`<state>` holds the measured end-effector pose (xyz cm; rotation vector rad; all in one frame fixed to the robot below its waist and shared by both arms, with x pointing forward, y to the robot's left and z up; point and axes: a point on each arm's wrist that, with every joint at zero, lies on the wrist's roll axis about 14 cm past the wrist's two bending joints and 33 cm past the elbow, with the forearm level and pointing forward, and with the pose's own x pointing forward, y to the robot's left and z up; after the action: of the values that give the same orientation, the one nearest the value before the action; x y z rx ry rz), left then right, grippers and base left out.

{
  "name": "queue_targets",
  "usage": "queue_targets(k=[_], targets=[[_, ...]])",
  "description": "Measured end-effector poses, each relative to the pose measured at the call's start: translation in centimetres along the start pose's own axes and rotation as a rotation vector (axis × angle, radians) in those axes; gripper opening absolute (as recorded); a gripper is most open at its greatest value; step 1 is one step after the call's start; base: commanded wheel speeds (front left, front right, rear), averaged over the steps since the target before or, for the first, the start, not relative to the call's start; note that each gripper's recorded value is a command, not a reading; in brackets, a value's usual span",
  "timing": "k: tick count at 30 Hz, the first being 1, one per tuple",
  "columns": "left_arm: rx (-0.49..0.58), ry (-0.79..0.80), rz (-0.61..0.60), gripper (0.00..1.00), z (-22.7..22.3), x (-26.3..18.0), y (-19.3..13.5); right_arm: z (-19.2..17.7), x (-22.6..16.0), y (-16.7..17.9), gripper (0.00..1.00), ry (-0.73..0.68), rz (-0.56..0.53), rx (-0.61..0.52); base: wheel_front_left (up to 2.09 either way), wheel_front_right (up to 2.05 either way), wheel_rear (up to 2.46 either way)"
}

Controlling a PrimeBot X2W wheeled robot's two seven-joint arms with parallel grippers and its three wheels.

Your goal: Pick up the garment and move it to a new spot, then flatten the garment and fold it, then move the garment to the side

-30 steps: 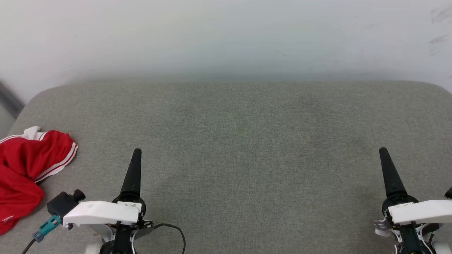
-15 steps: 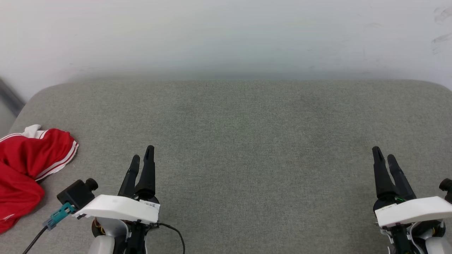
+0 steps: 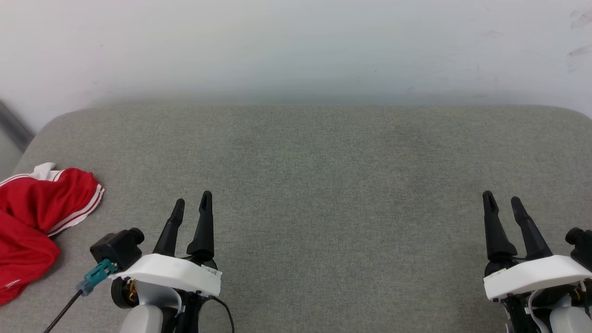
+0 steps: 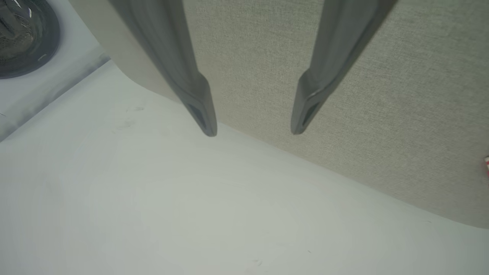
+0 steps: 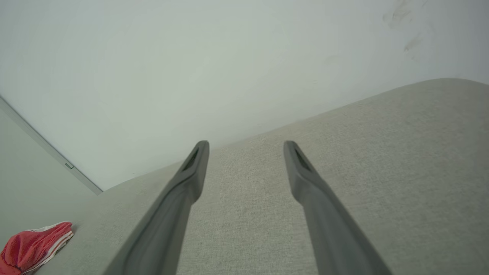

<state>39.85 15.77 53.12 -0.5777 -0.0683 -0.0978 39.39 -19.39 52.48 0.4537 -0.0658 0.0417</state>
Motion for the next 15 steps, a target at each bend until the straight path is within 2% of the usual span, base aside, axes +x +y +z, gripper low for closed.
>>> queue_targets(k=[15], targets=[[0.193, 0.005, -0.030, 1.00, -0.51, 0.20, -0.54, 0.33, 0.21, 0.45, 1.00, 0.000, 0.024, -0.205, 0.00, 0.00, 0.00]])
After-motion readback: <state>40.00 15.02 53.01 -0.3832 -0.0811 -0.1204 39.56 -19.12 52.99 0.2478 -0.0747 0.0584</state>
